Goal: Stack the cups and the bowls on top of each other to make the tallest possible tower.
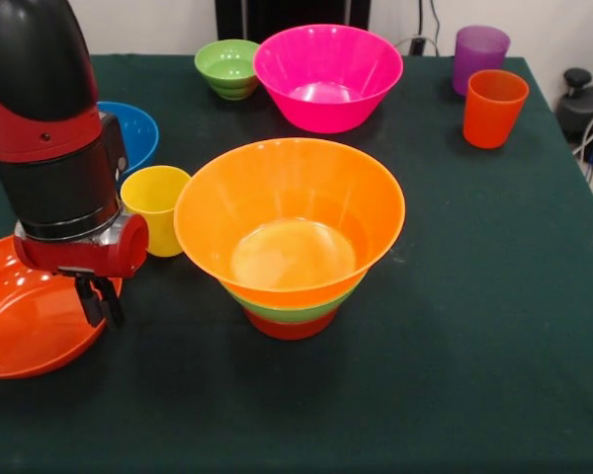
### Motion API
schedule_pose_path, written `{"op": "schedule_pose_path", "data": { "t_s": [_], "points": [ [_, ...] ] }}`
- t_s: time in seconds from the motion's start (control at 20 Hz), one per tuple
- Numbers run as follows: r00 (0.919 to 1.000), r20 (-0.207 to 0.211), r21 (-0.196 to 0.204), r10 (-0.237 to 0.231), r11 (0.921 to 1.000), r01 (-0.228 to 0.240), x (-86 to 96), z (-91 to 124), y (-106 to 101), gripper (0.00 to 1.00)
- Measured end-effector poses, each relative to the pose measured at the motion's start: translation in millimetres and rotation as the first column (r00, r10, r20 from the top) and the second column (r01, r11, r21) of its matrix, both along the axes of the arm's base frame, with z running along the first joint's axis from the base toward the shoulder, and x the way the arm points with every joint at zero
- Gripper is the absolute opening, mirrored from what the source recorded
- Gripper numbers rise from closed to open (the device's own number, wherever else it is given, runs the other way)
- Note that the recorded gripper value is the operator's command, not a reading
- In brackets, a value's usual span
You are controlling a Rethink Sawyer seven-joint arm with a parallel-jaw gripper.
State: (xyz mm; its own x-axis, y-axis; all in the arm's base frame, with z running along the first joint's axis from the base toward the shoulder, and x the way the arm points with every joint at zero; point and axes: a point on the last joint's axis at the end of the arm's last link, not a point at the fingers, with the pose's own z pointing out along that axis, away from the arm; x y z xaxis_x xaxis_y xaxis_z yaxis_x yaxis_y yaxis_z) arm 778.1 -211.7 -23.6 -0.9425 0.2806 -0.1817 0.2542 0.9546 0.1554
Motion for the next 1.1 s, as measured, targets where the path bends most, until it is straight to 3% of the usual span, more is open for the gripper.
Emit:
{"op": "schedule_pose_path", "data": {
  "t_s": [0.3, 0.6, 0.85, 1.1],
  "points": [
    [0.9998, 0.017, -0.016, 0.003, 0.9999, -0.002, 3.8, 6.7, -2.2, 0.00],
    [0.9998, 0.007, -0.040, 0.018, 0.9991, -0.018, 2.3, 7.1, 1.3, 0.00],
    [0.9994, 0.006, -0.070, 0.035, 0.9970, -0.035, 1.6, 25.8, 0.9, 0.00],
    [0.9990, -0.022, -0.096, 0.040, 0.9946, -0.042, 1.1, 63.7, -7.0, 0.00]
  ]
}}
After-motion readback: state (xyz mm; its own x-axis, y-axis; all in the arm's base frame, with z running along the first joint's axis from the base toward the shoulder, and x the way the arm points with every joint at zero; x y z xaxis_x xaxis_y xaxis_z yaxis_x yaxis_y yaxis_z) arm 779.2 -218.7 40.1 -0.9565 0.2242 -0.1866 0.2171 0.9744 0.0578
